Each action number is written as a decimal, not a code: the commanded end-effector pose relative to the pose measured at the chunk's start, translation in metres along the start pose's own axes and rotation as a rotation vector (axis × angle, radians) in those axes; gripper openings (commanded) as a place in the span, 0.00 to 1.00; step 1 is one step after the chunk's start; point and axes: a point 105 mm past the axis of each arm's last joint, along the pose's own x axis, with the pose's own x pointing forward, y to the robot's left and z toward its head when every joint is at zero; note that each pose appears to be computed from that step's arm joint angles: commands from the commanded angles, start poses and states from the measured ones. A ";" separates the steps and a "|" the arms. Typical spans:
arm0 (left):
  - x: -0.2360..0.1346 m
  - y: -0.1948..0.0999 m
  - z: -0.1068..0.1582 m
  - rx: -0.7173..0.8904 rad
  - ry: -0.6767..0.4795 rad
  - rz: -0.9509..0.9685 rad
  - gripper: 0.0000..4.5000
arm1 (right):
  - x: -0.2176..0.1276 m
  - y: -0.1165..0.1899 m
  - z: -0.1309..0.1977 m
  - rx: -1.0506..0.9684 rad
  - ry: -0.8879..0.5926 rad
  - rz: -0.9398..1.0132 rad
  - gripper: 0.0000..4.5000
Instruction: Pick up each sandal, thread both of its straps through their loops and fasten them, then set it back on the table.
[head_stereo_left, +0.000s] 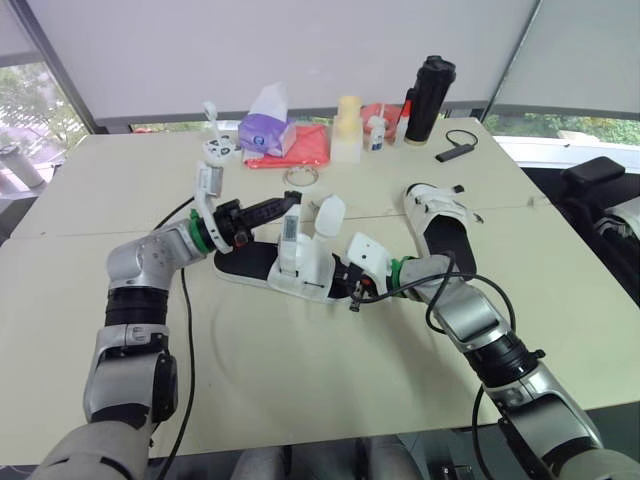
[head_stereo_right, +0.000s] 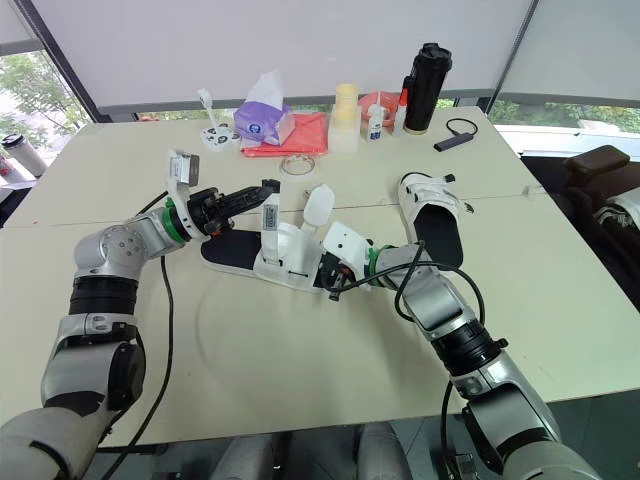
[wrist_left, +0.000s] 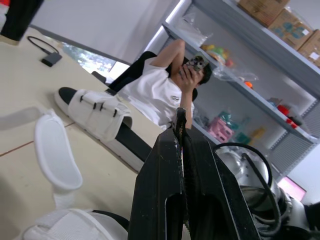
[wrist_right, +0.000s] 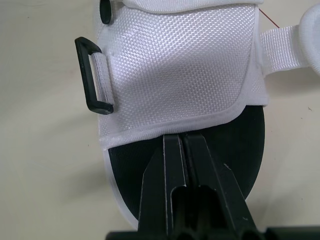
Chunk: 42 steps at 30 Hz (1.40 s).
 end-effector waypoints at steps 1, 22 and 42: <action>0.003 -0.004 0.008 0.058 -0.024 -0.008 0.01 | 0.002 0.007 -0.005 0.003 0.019 0.020 0.00; 0.008 0.034 -0.001 0.042 -0.028 0.100 0.01 | -0.001 0.010 -0.007 -0.003 0.027 0.017 0.00; 0.026 0.041 -0.011 0.013 0.032 0.075 0.01 | 0.000 0.019 -0.009 -0.036 0.040 0.045 0.00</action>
